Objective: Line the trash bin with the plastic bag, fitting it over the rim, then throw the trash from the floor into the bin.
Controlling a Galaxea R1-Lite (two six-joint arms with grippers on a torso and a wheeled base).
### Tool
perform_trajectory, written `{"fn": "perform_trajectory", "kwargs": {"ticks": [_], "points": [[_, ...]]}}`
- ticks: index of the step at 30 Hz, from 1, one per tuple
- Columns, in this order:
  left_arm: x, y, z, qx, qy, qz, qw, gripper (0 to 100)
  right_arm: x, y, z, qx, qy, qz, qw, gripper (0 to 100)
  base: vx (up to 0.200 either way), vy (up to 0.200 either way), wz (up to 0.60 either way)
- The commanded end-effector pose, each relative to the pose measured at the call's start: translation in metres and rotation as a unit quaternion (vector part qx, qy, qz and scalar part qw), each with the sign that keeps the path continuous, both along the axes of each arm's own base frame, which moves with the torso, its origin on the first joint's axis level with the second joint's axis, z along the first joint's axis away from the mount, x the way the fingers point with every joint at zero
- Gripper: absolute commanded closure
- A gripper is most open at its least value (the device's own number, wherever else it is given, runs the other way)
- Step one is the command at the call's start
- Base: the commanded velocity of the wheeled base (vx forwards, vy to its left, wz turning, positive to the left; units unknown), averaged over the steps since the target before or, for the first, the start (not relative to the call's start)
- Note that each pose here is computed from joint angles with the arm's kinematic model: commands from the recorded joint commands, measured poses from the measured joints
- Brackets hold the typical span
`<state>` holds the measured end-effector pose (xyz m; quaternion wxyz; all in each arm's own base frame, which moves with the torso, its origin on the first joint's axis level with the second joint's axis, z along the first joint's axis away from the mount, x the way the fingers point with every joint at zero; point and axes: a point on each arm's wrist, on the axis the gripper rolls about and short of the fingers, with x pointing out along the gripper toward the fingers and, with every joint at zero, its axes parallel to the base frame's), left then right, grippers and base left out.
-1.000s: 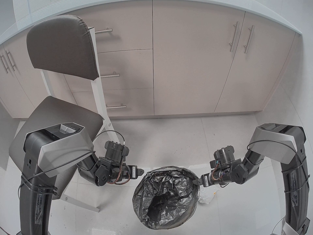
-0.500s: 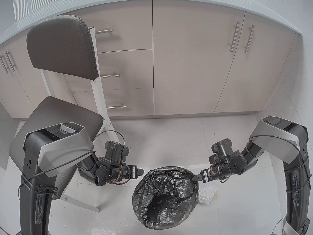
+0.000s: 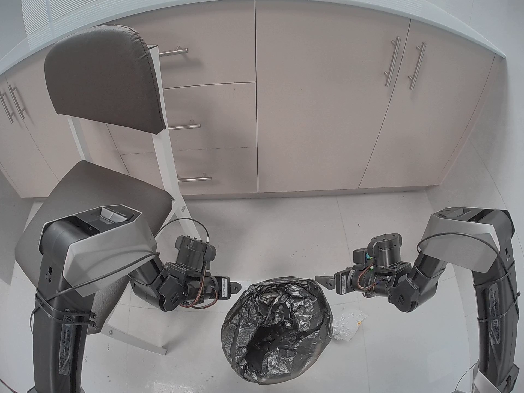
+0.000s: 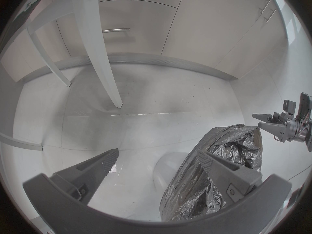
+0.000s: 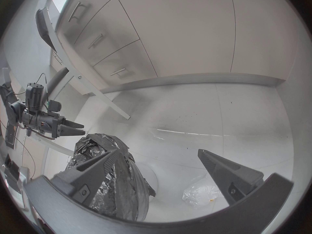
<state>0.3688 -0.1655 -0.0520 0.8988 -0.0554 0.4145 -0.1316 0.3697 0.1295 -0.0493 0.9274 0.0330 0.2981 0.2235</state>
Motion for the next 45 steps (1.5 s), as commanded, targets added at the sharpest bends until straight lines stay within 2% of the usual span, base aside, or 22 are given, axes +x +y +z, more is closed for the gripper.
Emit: {"fn": "perform_trajectory", "kwargs": {"ticks": [1,5,10,16,17,18,19,21,26,27,31,37,41,45], "points": [[0.0,0.0,-0.001,0.001,0.0,0.0,1.0,0,0.002,-0.001,-0.019,-0.042,0.079,-0.032,0.9955,0,0.0,0.0,0.0],[0.0,0.0,-0.001,0.001,0.0,0.0,1.0,0,0.009,0.002,-0.014,-0.046,0.115,-0.045,0.9913,0,0.0,0.0,0.0],[0.0,0.0,-0.001,0.001,0.0,0.0,1.0,0,0.008,0.003,-0.014,-0.041,0.12,-0.049,0.9907,0,0.0,0.0,0.0],[-0.004,0.003,0.001,0.002,0.005,0.002,1.0,0,-0.002,-0.001,-0.011,-0.017,0.076,-0.044,0.996,0,0.0,0.0,0.0],[-0.005,0.003,0.0,0.003,0.007,0.003,1.0,0,-0.006,-0.002,-0.013,-0.006,0.048,-0.04,0.998,0,0.0,0.0,0.0],[-0.005,0.003,0.0,0.003,0.007,0.003,1.0,0,-0.006,-0.002,-0.013,-0.006,0.048,-0.04,0.998,0,0.0,0.0,0.0],[-0.006,0.004,0.0,0.011,0.005,0.008,0.9999,0,-0.009,-0.002,-0.02,0.006,0.017,-0.039,0.9991,0,0.0,0.0,0.0],[-0.006,0.005,-0.001,0.025,0.001,0.008,0.9997,0,-0.01,-0.002,-0.023,0.014,-0.002,-0.039,0.9992,0,0.0,0.0,0.0],[-0.004,0.002,0.011,0.017,-0.022,-0.002,0.9996,0,-0.011,-0.002,-0.022,0.017,-0.005,-0.039,0.9991,0,0.0,0.0,0.0],[-0.006,-0.003,0.024,0.009,-0.035,-0.011,0.9993,0,-0.011,-0.002,-0.021,0.022,-0.004,-0.042,0.9988,0,0.0,0.0,0.0],[-0.02,-0.015,0.037,0.002,-0.038,-0.042,0.9984,0,-0.011,-0.002,-0.02,0.032,-0.001,-0.049,0.9983,0,0.0,0.0,0.0],[-0.039,-0.038,0.029,0.018,-0.027,-0.083,0.996,0,-0.011,-0.002,-0.02,0.032,-0.001,-0.05,0.9983,0,0.0,0.0,0.0],[-0.041,-0.046,0.016,0.029,-0.02,-0.094,0.9949,0,-0.011,-0.003,-0.02,0.033,-0.001,-0.051,0.9982,0,0.0,0.0,0.0],[-0.036,-0.042,-0.002,0.095,-0.03,-0.085,0.9913,0,-0.011,-0.002,-0.02,0.032,-0.001,-0.05,0.9983,0,0.0,0.0,0.0]]}}
